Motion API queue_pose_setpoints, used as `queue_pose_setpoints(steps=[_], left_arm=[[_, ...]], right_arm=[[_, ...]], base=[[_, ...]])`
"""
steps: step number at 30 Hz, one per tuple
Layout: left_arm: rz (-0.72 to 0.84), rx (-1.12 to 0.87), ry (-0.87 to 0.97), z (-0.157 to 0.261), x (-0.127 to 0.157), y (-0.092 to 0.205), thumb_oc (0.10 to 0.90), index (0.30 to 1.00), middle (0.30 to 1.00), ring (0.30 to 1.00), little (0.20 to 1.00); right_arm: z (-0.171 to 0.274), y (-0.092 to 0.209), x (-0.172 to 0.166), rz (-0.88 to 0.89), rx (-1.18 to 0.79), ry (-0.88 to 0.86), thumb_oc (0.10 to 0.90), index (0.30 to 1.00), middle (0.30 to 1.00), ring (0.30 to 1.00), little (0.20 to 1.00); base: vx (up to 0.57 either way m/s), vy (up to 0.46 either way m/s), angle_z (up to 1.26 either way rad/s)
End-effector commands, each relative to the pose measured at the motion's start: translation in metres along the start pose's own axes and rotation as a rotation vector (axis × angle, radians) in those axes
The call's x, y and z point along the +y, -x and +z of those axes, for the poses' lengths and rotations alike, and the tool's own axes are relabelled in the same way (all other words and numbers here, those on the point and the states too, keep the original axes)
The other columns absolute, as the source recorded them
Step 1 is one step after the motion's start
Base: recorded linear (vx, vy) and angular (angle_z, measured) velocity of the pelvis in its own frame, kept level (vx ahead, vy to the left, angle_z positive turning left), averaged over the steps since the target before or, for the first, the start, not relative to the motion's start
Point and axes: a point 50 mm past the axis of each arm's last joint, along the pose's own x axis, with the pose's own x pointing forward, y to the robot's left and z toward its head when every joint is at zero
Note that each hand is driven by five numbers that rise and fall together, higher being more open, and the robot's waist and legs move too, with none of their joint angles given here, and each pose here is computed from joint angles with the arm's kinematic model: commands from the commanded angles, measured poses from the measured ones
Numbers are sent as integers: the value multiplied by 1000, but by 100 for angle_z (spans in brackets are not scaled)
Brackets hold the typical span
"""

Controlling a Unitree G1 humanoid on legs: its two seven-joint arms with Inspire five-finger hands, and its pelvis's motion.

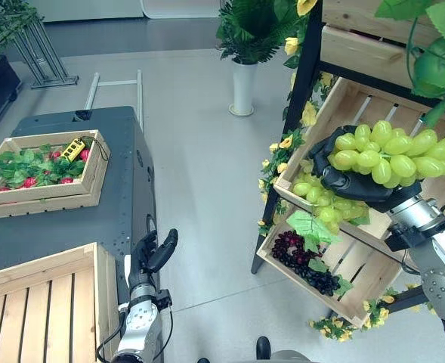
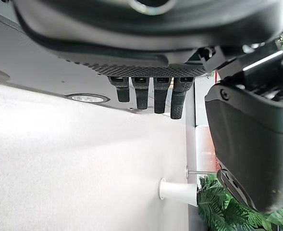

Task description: Pick up the fruits from the basket on one side to the basket on the other side

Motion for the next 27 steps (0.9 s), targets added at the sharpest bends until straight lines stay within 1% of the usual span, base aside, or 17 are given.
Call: queue_pose_setpoints(steps=[1, 2, 4, 6, 8, 11, 13, 14, 16, 18, 21, 22, 23, 25, 27], left_arm=[[18, -218, 23, 46, 1, -25, 800, 900, 900, 900, 900], [18, -218, 22, 45, 1, -25, 800, 900, 900, 900, 900], [20, -210, 16, 43, 1, -24, 800, 900, 900, 900, 900], [21, -204, 11, 42, 2, -24, 800, 900, 900, 900, 900], [18, -203, 6, 43, 1, -25, 800, 900, 900, 900, 900], [12, -209, 5, 45, -3, -26, 800, 900, 900, 900, 900], [6, -214, 4, 47, -6, -26, 800, 900, 900, 900, 900], [1, -220, 4, 48, -8, -25, 800, 900, 900, 900, 900], [-3, -222, 5, 48, -10, -25, 800, 900, 900, 900, 900], [-9, -223, 6, 48, -12, -24, 800, 900, 900, 900, 900], [-11, -223, 4, 48, -13, -24, 800, 900, 900, 900, 900], [-8, -226, -1, 49, -14, -24, 800, 900, 900, 900, 900], [-12, -224, -3, 50, -15, -25, 800, 900, 900, 900, 900], [-18, -223, -3, 51, -17, -26, 800, 900, 900, 900, 900], [-31, -217, -3, 51, -19, -26, 800, 900, 900, 900, 900]], right_arm=[[67, -9, -43, -245, -332, 230, 400, 300, 300, 300, 300], [67, -8, -47, -267, -326, 257, 400, 300, 300, 300, 300], [67, -3, -56, -339, -290, 369, 400, 300, 300, 300, 300], [65, 1, -62, -367, -259, 421, 400, 300, 300, 300, 300], [63, 5, -70, -406, -210, 538, 400, 300, 300, 300, 300], [65, 6, -78, -436, -184, 627, 400, 300, 300, 300, 300], [68, 6, -83, -465, -168, 716, 400, 300, 300, 300, 300], [70, 6, -88, -490, -150, 803, 400, 300, 300, 300, 300], [70, 6, -92, -503, -122, 876, 400, 300, 300, 300, 300], [68, 6, -100, -502, -34, 955, 400, 300, 300, 300, 300], [61, 6, -106, -504, 39, 1004, 400, 300, 300, 300, 300], [57, 7, -110, -506, 81, 1004, 400, 300, 300, 300, 300], [48, 7, -117, -508, 168, 1010, 400, 300, 300, 300, 300], [43, 7, -121, -507, 220, 1014, 400, 300, 300, 300, 300], [32, 6, -130, -505, 315, 1005, 400, 300, 300, 300, 300]], base=[[0, 0, 0], [-5, 10, -5], [-4, 13, -7], [-7, 9, -17], [-11, 6, -13], [-8, 4, -3], [-9, 5, -6], [-7, 6, -7], [-4, 8, -9], [0, 15, -10], [-1, 4, -2], [0, 0, 0], [0, 0, 0], [0, 0, 0], [0, 0, 0]])
